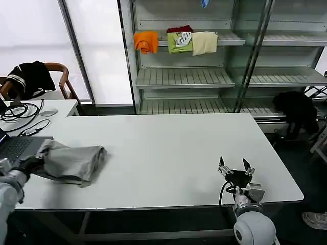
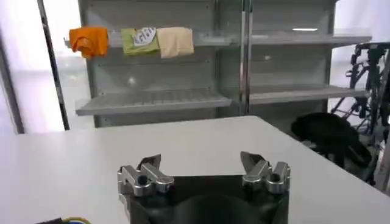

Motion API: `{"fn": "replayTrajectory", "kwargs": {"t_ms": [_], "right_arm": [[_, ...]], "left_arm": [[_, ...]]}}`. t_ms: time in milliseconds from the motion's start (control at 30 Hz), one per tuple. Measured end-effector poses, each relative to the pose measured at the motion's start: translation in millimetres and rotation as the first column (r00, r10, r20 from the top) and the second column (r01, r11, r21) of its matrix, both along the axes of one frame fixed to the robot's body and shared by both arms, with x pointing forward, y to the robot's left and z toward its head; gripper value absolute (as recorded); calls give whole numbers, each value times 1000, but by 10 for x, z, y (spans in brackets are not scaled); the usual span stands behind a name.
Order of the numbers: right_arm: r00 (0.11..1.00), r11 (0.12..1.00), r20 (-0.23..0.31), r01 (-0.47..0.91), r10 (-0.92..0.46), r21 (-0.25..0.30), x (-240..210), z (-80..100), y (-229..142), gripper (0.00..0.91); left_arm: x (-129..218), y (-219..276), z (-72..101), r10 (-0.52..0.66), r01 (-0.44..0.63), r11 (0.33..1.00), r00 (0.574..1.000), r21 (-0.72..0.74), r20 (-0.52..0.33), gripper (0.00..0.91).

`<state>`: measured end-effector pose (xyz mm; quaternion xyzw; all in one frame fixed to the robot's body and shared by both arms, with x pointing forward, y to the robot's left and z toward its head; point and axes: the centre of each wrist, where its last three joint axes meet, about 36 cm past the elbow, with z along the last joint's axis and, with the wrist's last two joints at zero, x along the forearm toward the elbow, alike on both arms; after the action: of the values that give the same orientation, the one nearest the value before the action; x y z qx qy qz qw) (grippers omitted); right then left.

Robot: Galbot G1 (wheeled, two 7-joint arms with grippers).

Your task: Fold and organize the clothes.

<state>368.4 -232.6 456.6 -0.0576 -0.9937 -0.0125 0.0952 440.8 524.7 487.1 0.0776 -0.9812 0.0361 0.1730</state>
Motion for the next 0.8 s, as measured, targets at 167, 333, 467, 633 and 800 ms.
{"fn": "replayTrajectory", "kwargs": {"t_ms": [167,333,467,633,800], "right_arm": [[1000,1000,-1,0,0,4,-6,-7,-5,907],[1000,1000,1,7,-7,8,10,-8,-24,907],[1000,1000,0,14,-14,7,13,-26,-38,907],[1000,1000,-5,29,-29,3,-22,-55,-67,907],[999,999,-19,48,-48,-3,-65,-91,-98,907]], "left_arm": [[-6,367,199,47,-47,998,999,44,10,10],[-25,441,285,58,-59,997,998,58,15,10],[-21,211,321,20,-21,998,1000,55,22,10],[27,-424,368,-71,69,996,997,50,42,10],[73,-1208,425,-188,184,981,980,55,68,10]]}}
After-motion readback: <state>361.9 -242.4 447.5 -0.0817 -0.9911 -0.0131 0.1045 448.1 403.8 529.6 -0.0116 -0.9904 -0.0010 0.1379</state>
